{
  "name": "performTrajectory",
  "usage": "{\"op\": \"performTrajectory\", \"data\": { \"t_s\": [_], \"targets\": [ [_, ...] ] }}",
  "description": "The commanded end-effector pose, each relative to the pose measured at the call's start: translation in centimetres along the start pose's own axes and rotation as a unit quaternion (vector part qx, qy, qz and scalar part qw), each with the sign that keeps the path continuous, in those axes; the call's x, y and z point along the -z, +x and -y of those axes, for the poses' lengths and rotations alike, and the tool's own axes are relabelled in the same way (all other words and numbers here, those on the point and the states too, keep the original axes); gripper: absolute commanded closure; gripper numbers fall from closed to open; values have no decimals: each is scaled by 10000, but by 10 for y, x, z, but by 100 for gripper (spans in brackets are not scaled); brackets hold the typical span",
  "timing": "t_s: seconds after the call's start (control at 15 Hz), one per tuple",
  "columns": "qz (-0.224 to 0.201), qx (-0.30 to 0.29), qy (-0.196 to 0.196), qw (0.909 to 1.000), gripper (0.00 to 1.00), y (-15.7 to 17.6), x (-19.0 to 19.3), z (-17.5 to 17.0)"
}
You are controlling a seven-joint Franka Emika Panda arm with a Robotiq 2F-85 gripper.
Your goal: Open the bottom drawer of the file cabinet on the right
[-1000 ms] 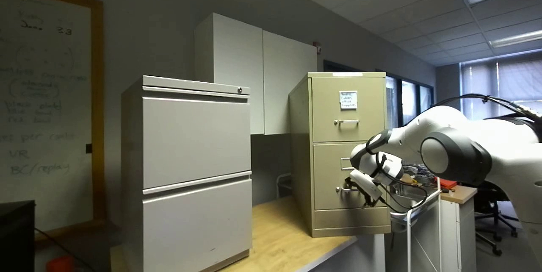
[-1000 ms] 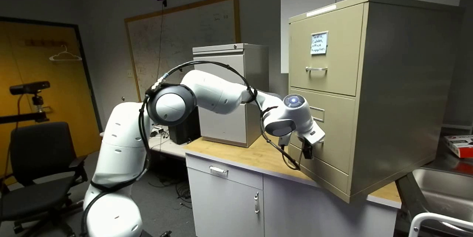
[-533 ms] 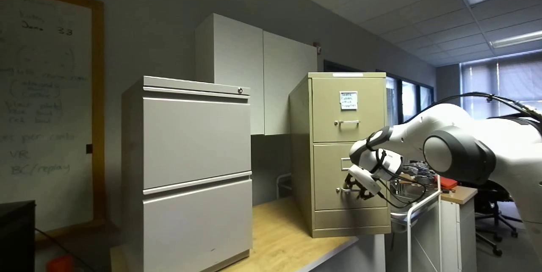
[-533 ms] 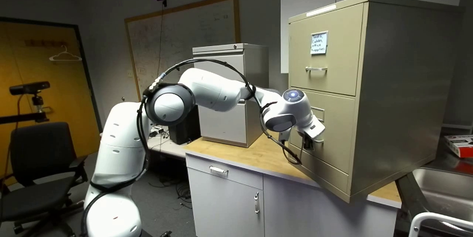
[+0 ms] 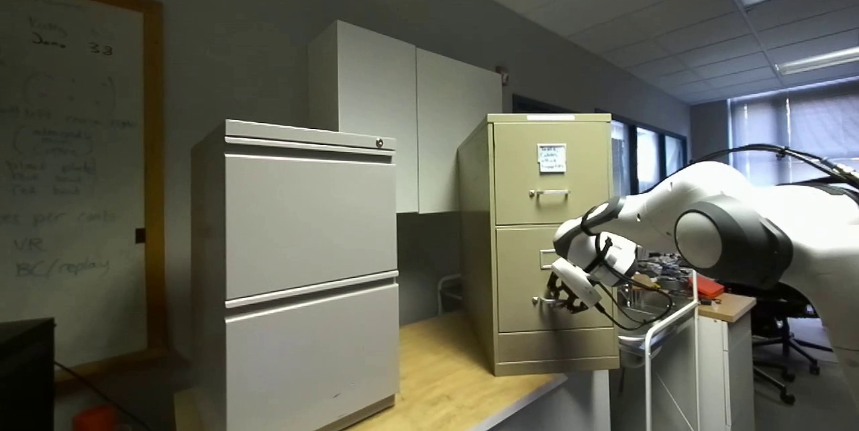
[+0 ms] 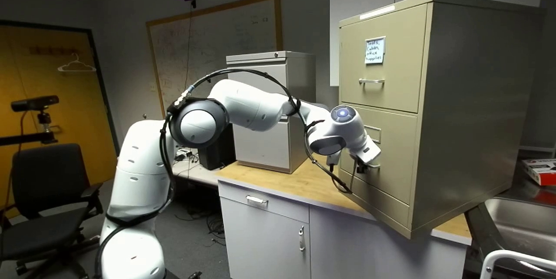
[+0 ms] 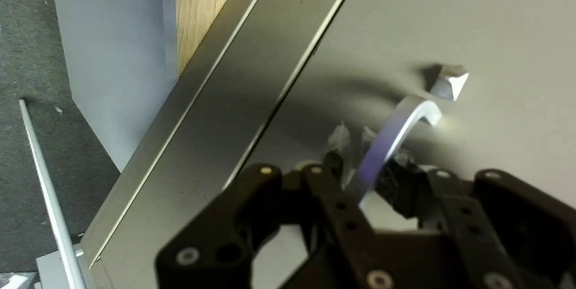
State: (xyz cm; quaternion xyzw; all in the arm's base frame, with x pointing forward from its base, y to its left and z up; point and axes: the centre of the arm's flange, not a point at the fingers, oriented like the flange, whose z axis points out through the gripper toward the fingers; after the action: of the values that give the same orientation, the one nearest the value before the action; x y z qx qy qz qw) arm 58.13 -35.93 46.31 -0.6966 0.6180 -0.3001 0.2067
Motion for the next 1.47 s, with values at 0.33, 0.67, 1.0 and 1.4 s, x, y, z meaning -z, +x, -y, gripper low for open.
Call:
{"op": "performTrajectory", "data": {
  "t_s": [0.33, 0.67, 1.0, 1.4],
  "targets": [
    [857, 8, 88, 9963, 97, -56, 20, -79],
    [988, -153, 207, 9948, 97, -73, 42, -105],
    [1035, -282, 210, 9940, 97, -95, 73, -134],
    [1074, -359, 181, 9934, 97, -131, 117, -171]
  ]
}}
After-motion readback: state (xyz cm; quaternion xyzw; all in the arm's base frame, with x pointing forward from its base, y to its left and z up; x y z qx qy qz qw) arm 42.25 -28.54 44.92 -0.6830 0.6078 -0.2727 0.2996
